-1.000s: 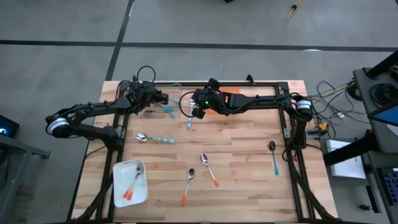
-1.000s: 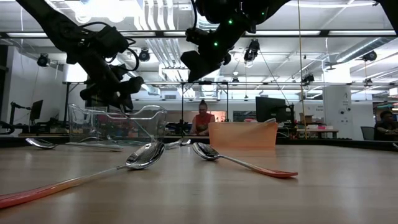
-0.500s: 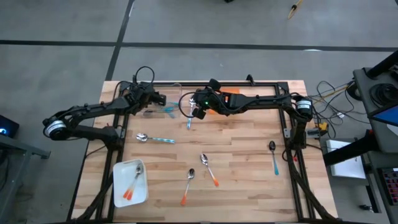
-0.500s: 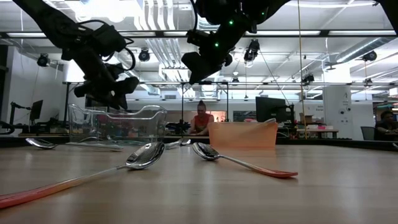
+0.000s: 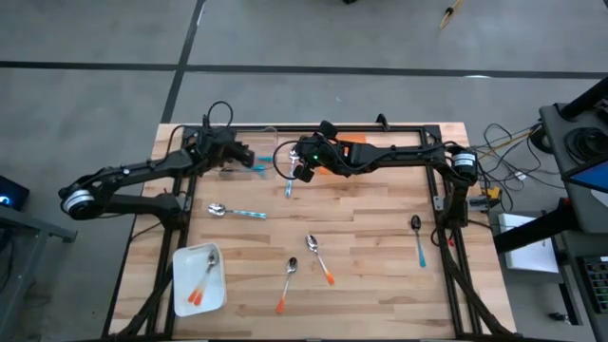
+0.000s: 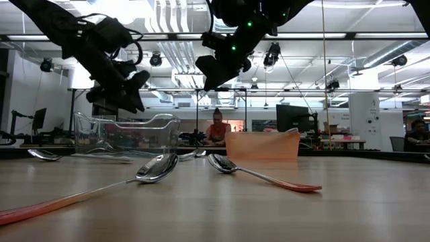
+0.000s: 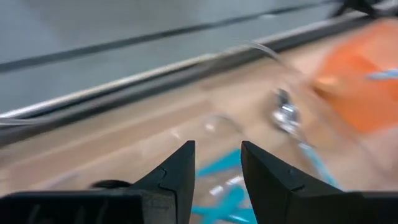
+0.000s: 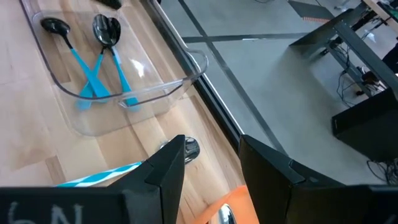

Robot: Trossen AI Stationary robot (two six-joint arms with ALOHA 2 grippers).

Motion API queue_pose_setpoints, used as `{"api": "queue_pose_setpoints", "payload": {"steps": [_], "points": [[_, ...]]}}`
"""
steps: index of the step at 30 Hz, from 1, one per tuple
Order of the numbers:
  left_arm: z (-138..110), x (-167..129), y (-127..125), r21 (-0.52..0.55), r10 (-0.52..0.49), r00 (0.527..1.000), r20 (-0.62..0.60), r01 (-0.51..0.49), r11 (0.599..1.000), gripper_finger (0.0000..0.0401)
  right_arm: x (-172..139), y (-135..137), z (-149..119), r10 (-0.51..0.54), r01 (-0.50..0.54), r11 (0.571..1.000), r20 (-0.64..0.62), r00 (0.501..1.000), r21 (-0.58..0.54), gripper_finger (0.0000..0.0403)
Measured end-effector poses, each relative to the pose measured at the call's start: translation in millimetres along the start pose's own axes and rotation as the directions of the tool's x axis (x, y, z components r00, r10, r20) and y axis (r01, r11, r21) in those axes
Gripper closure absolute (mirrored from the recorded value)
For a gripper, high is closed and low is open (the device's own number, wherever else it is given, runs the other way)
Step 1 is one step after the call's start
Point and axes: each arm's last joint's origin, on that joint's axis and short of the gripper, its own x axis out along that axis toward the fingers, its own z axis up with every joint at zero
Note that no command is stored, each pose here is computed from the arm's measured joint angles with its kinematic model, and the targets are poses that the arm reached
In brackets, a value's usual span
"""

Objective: Sort silverware by color (type)
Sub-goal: Adjust the blue spoon in the transparent bin

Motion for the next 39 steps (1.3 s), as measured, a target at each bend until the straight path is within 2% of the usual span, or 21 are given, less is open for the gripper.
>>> {"api": "queue_pose_setpoints", "payload": {"steps": [5, 10, 16, 21, 24, 27, 31, 33, 35, 39], "points": [[-3.5, -2.8, -9.5, 0.046, -0.098, 0.995, -0.032, 0.100, 0.994, 0.0291, 0.0, 0.0, -0.1, 0.000, 0.000, 1.000, -0.001, 1.000, -0.002, 0.0259], [-5.7, -5.0, -16.0, 0.072, -0.141, 0.989, -0.049, 0.144, 0.987, 0.0291, -0.7, 0.0, -4.0, 0.003, -0.005, 0.999, -0.039, 0.999, -0.046, 0.0259], [15.0, -11.6, -26.6, 0.117, -0.182, 0.981, -0.072, 0.190, 0.975, 0.0291, -11.5, -6.1, -6.2, -0.001, -0.007, 0.997, -0.094, 0.996, -0.081, 0.0259], [43.9, -18.8, -36.7, 0.248, -0.161, 0.979, -0.127, 0.189, 0.950, 0.0291, -25.3, -14.1, -5.7, 0.000, -0.015, 0.993, -0.126, 0.992, -0.120, 0.0259], [58.8, -18.7, -41.5, 0.390, -0.116, 0.970, -0.213, 0.193, 0.900, 0.0291, -34.4, -19.7, -7.6, 0.000, -0.026, 0.987, -0.164, 0.986, -0.160, 0.0259], [69.2, -15.1, -42.1, 0.515, -0.034, 0.937, -0.347, 0.221, 0.828, 0.0291, -42.1, -23.9, -12.2, 0.000, -0.037, 0.983, -0.200, 0.980, -0.181, 0.0259], [69.4, -4.4, -39.4, 0.640, 0.080, 0.853, -0.516, 0.322, 0.698, 0.0295, -47.7, -27.9, -20.6, 0.002, -0.050, 0.980, -0.237, 0.972, -0.195, 0.0259], [67.0, 2.0, -36.8, 0.658, 0.125, 0.803, -0.583, 0.376, 0.653, 0.0299, -49.6, -30.8, -24.6, 0.000, -0.047, 0.980, -0.238, 0.971, -0.191, 0.0259], [66.9, 9.5, -32.9, 0.645, 0.155, 0.770, -0.619, 0.386, 0.659, 0.0304, -50.8, -31.5, -28.8, -0.001, -0.044, 0.981, -0.234, 0.972, -0.188, 0.0259], [63.6, 22.1, -23.2, 0.608, 0.198, 0.720, -0.665, 0.367, 0.704, 0.0312, -48.9, -33.0, -38.3, -0.006, -0.036, 0.985, -0.242, 0.970, -0.169, 0.0259]]}}
